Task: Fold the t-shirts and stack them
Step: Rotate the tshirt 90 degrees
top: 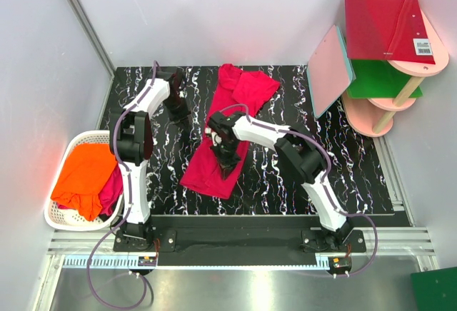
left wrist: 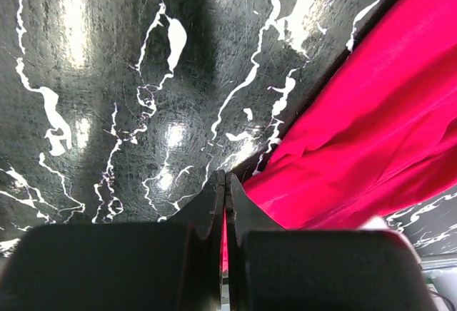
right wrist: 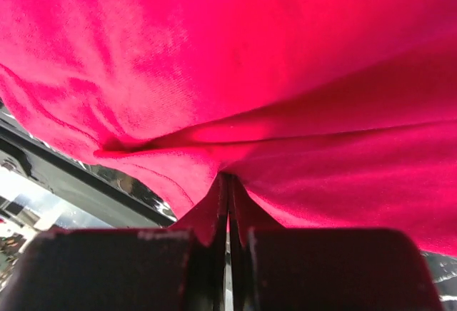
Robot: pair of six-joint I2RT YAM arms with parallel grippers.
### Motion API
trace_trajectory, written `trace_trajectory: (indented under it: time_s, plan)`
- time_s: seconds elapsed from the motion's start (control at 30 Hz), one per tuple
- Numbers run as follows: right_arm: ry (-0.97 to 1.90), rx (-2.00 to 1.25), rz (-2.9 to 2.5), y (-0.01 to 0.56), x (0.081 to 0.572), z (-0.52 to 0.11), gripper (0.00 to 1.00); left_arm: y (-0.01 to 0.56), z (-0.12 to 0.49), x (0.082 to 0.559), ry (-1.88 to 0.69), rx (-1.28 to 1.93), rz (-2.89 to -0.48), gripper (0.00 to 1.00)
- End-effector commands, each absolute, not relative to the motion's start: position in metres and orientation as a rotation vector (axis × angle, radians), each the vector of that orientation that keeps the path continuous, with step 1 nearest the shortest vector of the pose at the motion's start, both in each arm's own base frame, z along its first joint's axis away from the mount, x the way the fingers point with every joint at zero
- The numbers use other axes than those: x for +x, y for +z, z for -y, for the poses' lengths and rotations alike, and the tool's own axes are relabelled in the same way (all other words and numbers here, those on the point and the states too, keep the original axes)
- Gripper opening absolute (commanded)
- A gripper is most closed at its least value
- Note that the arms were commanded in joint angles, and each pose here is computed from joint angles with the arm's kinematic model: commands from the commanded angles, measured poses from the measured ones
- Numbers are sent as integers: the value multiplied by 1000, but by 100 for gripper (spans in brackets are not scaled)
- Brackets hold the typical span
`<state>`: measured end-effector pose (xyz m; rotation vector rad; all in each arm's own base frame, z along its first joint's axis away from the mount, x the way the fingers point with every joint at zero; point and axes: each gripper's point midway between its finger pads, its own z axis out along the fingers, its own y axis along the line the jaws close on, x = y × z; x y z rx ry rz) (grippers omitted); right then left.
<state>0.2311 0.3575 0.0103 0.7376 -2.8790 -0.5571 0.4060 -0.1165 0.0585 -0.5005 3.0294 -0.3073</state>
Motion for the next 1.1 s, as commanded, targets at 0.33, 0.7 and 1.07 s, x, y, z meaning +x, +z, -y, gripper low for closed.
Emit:
trace_trajectory:
  time_s: [0.33, 0.7, 1.07]
  plan:
    - [98, 588, 2778, -43, 175, -253, 0, 67, 127, 421, -412, -482, -2999, 0]
    - [228, 445, 2830, -27, 193, -216, 0, 63, 124, 408, -392, -462, -3029, 0]
    - [-18, 487, 3527, 138, 360, -254, 0, 112, 165, 449, -697, -397, -2815, 0]
